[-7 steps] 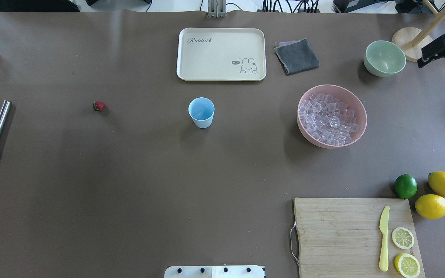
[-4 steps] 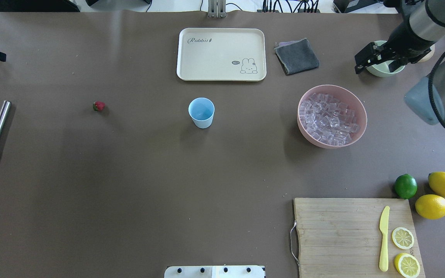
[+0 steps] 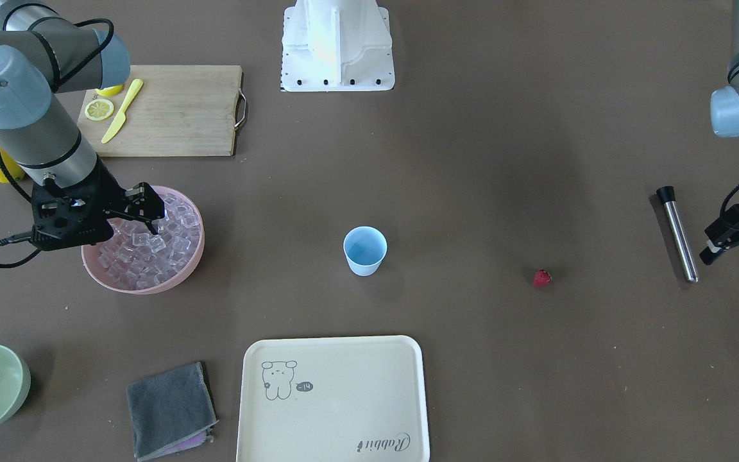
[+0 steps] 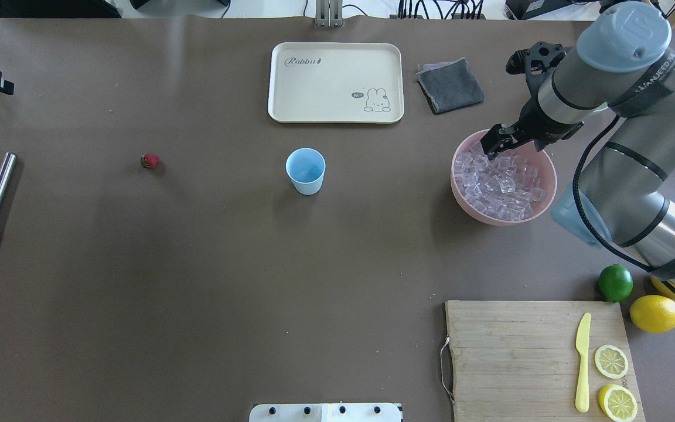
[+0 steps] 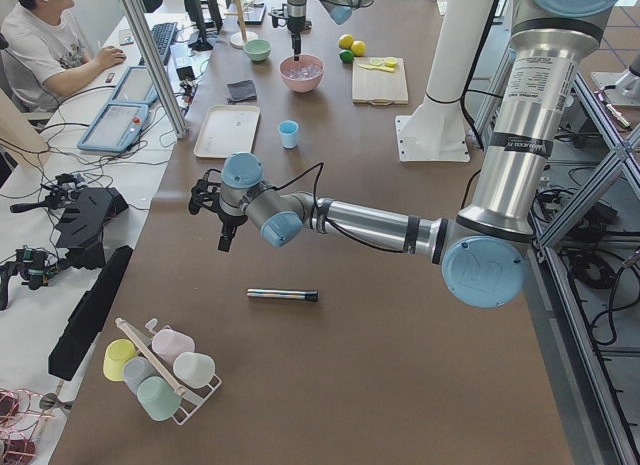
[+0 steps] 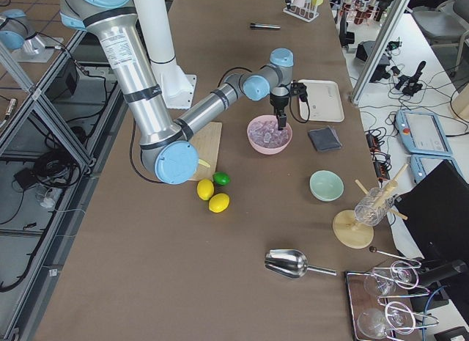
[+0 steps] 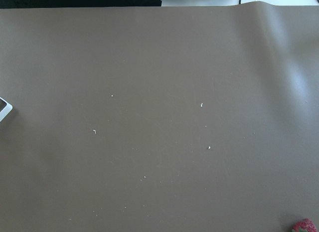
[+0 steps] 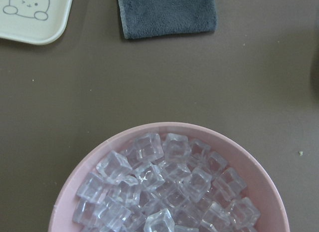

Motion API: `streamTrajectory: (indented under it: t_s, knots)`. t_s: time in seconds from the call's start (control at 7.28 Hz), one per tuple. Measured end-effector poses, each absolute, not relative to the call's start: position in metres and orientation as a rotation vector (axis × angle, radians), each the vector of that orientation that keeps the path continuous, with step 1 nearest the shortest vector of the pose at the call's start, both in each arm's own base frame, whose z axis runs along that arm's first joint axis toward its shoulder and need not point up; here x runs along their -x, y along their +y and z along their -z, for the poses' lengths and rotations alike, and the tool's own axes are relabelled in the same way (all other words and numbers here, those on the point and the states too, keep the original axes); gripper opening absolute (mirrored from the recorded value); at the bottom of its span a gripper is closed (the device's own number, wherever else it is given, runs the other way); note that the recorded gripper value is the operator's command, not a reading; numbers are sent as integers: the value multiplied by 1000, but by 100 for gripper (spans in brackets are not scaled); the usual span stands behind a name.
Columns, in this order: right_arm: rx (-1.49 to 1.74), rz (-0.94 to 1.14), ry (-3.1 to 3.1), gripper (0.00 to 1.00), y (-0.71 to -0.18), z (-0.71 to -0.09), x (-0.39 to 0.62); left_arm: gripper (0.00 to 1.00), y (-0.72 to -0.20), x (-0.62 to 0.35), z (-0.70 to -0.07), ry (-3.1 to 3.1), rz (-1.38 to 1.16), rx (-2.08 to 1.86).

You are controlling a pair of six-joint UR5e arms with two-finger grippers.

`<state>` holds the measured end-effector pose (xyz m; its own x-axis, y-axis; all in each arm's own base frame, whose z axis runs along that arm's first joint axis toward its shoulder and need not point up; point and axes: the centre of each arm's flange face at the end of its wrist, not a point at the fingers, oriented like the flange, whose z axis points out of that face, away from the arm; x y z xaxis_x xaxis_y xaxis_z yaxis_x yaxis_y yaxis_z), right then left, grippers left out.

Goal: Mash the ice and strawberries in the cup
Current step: 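Move the right gripper down into the pink bowl of ice cubes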

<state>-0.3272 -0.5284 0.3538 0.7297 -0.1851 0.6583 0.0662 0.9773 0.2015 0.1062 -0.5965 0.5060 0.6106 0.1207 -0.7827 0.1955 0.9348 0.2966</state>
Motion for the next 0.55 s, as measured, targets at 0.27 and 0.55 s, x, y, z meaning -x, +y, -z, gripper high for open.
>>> streamTrajectory:
  t_s: [0.27, 0.55]
  knots:
    - [-195, 157, -755, 97, -530, -396, 349, 97, -597, -106, -503, 920, 42, -378]
    - [-206, 162, -767, 96, -530, -410, 355, 97, -597, -106, -500, 923, 41, -383]
